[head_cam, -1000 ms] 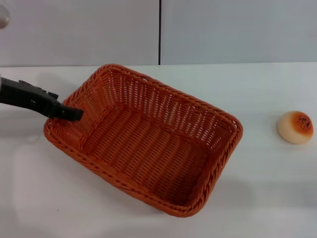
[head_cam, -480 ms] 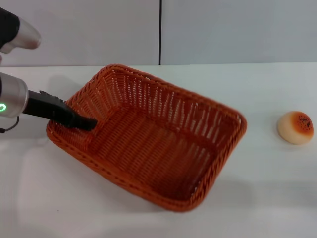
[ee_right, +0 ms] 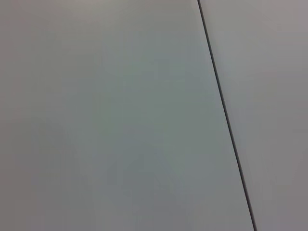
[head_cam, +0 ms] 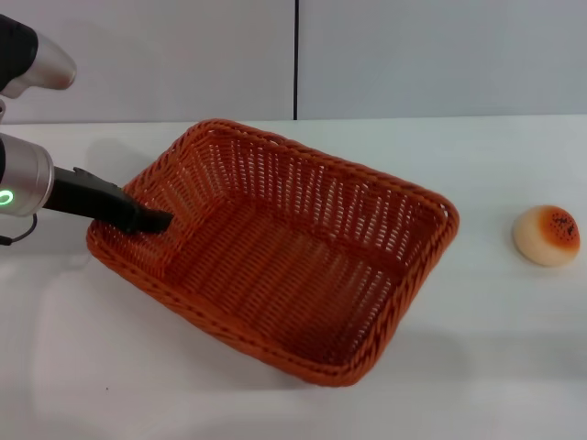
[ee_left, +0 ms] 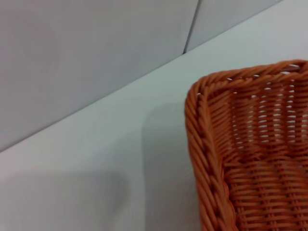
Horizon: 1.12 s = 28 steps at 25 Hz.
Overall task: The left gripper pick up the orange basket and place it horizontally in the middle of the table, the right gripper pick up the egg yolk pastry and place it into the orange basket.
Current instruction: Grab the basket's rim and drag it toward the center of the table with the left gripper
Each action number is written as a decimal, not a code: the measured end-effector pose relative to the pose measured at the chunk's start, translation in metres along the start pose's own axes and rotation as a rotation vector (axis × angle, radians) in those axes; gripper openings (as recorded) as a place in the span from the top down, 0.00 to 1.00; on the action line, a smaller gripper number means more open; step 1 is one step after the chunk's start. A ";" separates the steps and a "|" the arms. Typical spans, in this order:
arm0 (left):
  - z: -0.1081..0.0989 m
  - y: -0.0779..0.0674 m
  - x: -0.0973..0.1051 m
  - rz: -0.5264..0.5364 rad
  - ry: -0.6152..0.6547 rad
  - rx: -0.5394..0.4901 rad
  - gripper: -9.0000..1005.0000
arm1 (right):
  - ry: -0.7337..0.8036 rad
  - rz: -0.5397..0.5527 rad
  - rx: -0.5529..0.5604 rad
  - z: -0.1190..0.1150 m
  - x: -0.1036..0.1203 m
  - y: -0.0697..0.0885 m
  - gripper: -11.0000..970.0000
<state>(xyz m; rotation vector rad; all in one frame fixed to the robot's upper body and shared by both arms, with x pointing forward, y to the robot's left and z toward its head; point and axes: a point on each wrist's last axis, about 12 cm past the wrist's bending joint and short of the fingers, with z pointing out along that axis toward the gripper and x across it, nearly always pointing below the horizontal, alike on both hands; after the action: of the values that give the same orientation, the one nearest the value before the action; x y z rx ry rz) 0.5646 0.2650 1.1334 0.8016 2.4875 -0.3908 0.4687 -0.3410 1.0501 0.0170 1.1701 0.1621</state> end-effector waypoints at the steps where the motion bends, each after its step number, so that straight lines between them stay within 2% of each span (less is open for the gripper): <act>1: 0.000 0.000 0.000 -0.010 -0.003 -0.003 0.38 | 0.001 0.000 0.001 0.000 0.000 0.000 0.45; 3: 0.000 0.001 -0.001 -0.030 -0.010 -0.009 0.47 | -0.001 -0.003 0.001 0.000 0.000 -0.001 0.45; 11: -0.002 0.005 0.002 -0.104 -0.020 -0.021 0.68 | -0.013 -0.011 -0.005 0.003 -0.002 -0.002 0.45; 16: -0.005 0.009 0.004 -0.148 -0.044 -0.023 0.75 | -0.029 -0.020 -0.015 0.008 -0.004 -0.002 0.45; 19: -0.009 0.015 0.014 -0.236 -0.112 -0.036 0.78 | -0.034 -0.022 -0.022 0.012 -0.005 -0.002 0.45; 22: -0.009 0.015 0.014 -0.236 -0.112 -0.036 0.80 | -0.028 -0.026 -0.025 0.017 -0.004 -0.002 0.45; 23: -0.016 0.020 0.025 -0.312 -0.177 -0.049 0.81 | -0.027 -0.029 -0.026 0.019 -0.004 -0.002 0.45; 26: -0.022 0.022 0.033 -0.357 -0.217 -0.074 0.82 | -0.025 -0.040 -0.032 0.024 -0.004 -0.004 0.45; 28: -0.029 0.020 0.046 -0.416 -0.269 -0.101 0.83 | -0.033 -0.048 -0.035 0.027 -0.006 -0.005 0.45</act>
<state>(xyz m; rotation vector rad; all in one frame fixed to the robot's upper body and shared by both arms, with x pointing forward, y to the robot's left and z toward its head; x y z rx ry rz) 0.5338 0.3140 1.1308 0.1696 2.3830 -0.4759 0.4920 -0.3443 1.0657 -0.0393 1.1337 0.1400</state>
